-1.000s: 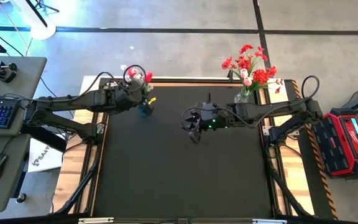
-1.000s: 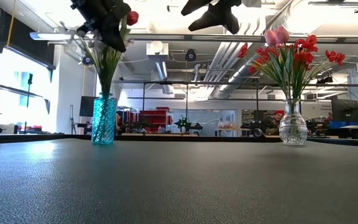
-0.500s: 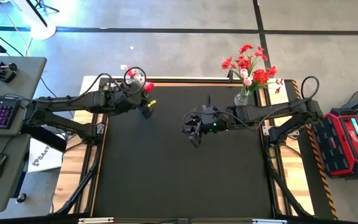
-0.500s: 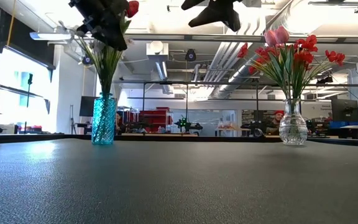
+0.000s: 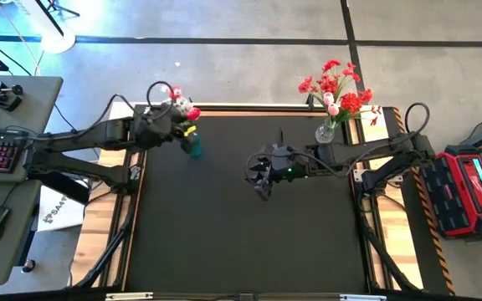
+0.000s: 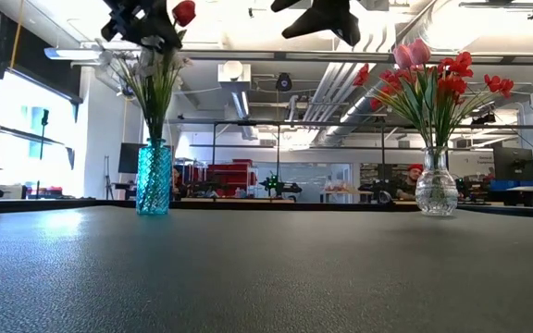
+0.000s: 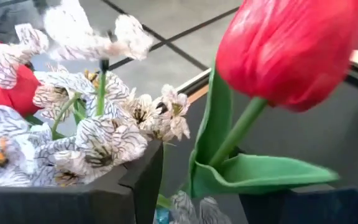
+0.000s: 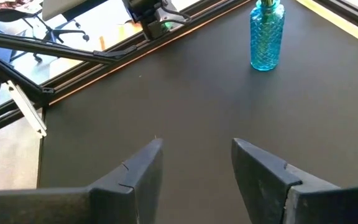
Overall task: Sort flowers into vase by color
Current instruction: Put the red flower into the blue vase, then return to Home Position
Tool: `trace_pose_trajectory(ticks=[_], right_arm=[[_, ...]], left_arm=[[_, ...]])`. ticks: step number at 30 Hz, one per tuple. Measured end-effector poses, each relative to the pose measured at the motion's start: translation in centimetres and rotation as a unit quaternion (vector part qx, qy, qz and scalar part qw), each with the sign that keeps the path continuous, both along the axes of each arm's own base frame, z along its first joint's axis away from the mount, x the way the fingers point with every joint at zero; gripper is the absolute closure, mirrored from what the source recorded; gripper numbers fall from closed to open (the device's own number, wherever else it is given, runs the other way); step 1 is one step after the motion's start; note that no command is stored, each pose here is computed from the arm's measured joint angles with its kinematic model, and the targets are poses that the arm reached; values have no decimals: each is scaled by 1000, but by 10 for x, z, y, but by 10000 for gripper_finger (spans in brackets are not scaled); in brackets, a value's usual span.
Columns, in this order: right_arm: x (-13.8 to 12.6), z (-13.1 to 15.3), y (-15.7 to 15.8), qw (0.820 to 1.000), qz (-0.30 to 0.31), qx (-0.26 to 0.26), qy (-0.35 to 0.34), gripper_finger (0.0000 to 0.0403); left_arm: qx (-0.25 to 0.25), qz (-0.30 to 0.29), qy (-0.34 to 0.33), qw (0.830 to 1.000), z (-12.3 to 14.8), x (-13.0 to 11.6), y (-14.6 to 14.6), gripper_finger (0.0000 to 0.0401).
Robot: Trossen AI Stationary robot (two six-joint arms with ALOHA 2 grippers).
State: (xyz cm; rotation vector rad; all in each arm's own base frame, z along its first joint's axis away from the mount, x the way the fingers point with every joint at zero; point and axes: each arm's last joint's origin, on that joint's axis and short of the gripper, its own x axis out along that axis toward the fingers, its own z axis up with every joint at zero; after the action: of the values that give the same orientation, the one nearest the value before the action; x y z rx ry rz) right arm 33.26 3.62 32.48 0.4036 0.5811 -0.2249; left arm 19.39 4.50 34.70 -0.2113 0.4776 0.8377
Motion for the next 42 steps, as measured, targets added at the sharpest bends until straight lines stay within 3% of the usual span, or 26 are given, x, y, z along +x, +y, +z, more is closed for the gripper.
trace_pose_trajectory(ticks=[10, 20, 28, 32, 37, 42], right_arm=[[0, 0, 0, 1000, -8, 9, -1, 226], [-2, 1, 1, 1000, -6, 21, 0, 226], [-27, 30, -15, 999, -27, 27, -35, 230], [-47, 50, -21, 998, -3, 18, -66, 272], [-78, 77, -31, 992, 43, 10, -116, 385], [-123, 104, -29, 980, 99, -29, -169, 391]], left_arm=[[-3, -66, -75, 995, 21, -3, -4, 229], [34, -92, -47, 994, 71, -25, -7, 229], [81, -105, -29, 991, 108, -49, -10, 229], [84, -126, -52, 987, 124, -57, -6, 241], [85, -182, -63, 978, 133, -62, 2, 296], [60, -259, -132, 955, 139, -68, 4, 374]])
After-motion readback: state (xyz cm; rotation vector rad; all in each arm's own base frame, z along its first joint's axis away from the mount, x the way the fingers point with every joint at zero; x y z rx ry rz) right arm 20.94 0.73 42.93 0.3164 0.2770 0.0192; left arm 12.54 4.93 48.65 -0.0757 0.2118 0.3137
